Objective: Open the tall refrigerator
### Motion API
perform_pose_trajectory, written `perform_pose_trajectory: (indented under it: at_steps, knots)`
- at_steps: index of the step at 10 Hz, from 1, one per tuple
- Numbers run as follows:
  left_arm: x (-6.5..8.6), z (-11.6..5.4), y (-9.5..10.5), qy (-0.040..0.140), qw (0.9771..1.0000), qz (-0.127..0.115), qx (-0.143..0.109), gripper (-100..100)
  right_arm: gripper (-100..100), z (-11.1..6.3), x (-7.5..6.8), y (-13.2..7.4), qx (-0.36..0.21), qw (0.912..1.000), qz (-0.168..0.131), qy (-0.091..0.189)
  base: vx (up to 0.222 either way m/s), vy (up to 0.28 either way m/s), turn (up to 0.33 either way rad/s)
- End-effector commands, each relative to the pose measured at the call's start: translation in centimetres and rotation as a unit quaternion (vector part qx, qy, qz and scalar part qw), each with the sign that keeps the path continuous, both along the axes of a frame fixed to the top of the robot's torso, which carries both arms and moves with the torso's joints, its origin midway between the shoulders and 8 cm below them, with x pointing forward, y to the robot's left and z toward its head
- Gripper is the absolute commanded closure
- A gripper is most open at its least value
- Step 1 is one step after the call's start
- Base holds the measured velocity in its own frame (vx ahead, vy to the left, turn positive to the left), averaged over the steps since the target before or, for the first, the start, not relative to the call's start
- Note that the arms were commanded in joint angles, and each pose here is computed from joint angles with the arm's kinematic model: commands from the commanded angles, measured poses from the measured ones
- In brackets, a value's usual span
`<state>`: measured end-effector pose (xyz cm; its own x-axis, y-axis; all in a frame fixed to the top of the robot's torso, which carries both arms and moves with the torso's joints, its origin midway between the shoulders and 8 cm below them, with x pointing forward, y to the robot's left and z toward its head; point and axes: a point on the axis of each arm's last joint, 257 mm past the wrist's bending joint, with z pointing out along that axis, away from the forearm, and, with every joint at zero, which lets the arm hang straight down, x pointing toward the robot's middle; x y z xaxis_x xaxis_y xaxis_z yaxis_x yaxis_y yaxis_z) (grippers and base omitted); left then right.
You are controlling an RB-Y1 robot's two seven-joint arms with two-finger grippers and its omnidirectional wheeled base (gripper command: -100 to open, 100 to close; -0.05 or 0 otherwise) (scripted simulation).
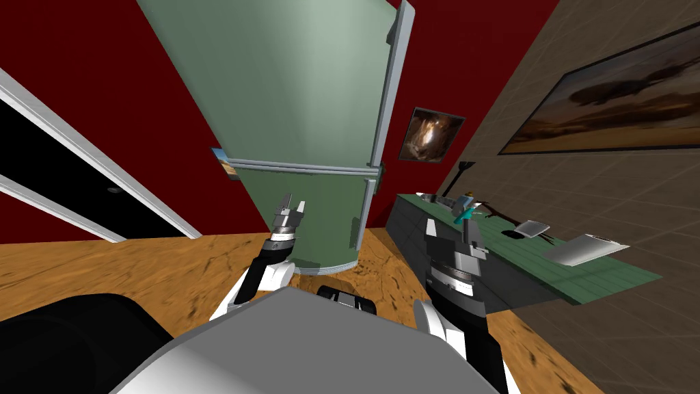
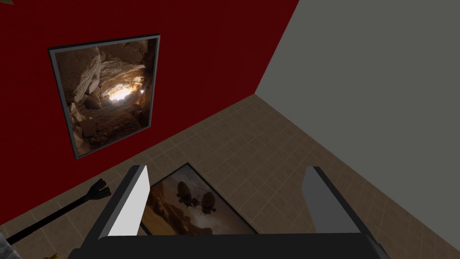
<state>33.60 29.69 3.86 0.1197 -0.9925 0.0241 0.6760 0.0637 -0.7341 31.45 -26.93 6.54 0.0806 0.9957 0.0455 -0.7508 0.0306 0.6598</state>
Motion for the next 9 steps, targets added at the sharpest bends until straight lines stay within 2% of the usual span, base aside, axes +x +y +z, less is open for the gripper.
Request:
perform_pose_trajectory:
  at_steps: [1,2,4,9]
  knots:
    - [0.0,0.0,0.0,0.000,1.0000,0.000,0.000,0,0,0.0,0.0,0.0,0.000,1.0000,0.000,0.000,0.000,0.000,0.000]
    - [0.5,0.4,-0.4,0.003,0.9999,-0.008,0.015,-100,0,0.0,0.0,0.0,0.000,1.0000,0.000,0.000,0.019,-0.032,0.032]
    - [1.3,1.2,-0.7,0.004,0.9994,-0.016,0.030,-100,0,0.0,0.0,0.0,0.000,1.0000,0.000,0.000,0.037,-0.075,0.046]
    - [3.1,3.7,-0.8,0.002,0.9987,-0.022,0.046,-100,0,0.0,0.0,0.0,0.000,1.0000,0.000,0.000,0.035,-0.106,0.054]
